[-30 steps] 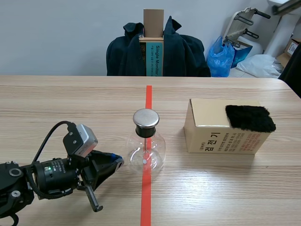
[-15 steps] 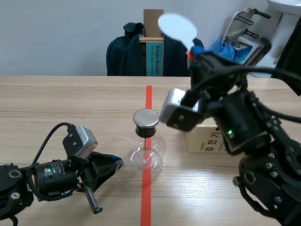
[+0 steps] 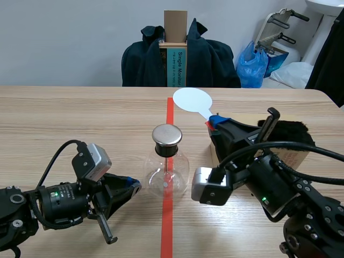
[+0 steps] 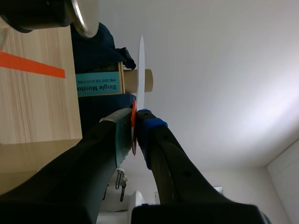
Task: Do the electroscope experiment.
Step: 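Bring the plate to the electroscope and point at the metal foil, then move the plate toward and away from the electroscope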
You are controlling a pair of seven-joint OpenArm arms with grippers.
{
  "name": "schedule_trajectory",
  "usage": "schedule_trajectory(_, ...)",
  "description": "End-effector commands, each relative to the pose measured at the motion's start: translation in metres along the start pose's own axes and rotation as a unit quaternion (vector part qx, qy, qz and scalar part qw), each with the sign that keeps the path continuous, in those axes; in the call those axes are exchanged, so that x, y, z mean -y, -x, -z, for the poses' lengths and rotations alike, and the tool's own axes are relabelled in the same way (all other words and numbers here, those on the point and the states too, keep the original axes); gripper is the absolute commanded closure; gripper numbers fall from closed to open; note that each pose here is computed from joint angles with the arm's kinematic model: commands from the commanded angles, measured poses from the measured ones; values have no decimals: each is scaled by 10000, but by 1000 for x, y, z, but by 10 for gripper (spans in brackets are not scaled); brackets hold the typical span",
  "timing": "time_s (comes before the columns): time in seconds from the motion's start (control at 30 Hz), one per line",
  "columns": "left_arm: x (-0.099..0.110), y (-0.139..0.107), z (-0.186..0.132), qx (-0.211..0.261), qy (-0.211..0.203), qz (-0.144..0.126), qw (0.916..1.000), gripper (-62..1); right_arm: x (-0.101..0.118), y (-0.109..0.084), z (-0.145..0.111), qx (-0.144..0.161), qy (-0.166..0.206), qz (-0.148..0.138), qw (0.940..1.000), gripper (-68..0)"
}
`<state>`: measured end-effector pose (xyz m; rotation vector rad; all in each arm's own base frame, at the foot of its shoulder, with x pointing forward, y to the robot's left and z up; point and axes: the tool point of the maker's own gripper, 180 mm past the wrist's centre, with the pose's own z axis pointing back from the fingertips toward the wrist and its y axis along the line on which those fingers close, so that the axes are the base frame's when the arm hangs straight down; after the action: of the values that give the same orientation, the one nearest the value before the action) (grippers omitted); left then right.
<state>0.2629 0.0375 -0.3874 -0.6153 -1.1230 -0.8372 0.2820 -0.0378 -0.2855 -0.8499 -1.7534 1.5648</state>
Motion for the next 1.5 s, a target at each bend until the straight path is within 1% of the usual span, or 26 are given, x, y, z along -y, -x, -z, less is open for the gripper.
schedule_trajectory(0.0, -3, -16, 3, 243, -23, 45, 9997, -18, 4, 7, -3, 7, 28, -132, 9999, -8)
schedule_trajectory(0.23, -3, -16, 3, 243, -23, 45, 9997, -18, 0, 6, -7, 12, -31, -116, 9999, -8)
schedule_trajectory(0.37, -3, -16, 3, 243, -23, 45, 9997, -18, 0, 2, -6, 122, -32, -118, 9999, -8)
schedule_trajectory(0.47, -3, -16, 3, 243, -23, 45, 9997, -18, 0, -4, -7, 305, -34, -117, 9995, -8)
schedule_trajectory(0.6, -3, -16, 3, 243, -23, 45, 9997, -18, 0, -17, -8, 651, -35, -112, 9978, -8)
schedule_trajectory(0.8, -3, -16, 3, 243, -23, 45, 9997, -18, 0, -36, -12, 1207, -41, -108, 9926, -8)
schedule_trajectory(0.9, -3, -16, 3, 243, -23, 45, 9997, -18, 0, -43, -13, 1401, -43, -107, 9901, -8)
schedule_trajectory(0.97, -3, -16, 3, 243, -23, 45, 9997, -18, -1, -46, -14, 1480, -44, -108, 9889, -8)
schedule_trajectory(1.1, -3, -16, 3, 243, -23, 45, 9997, -18, -1, -49, -15, 1568, -45, -108, 9876, -8)
schedule_trajectory(1.47, -3, -16, 3, 245, -23, 45, 9997, -18, -1, -47, -15, 1519, -45, -108, 9883, -8)
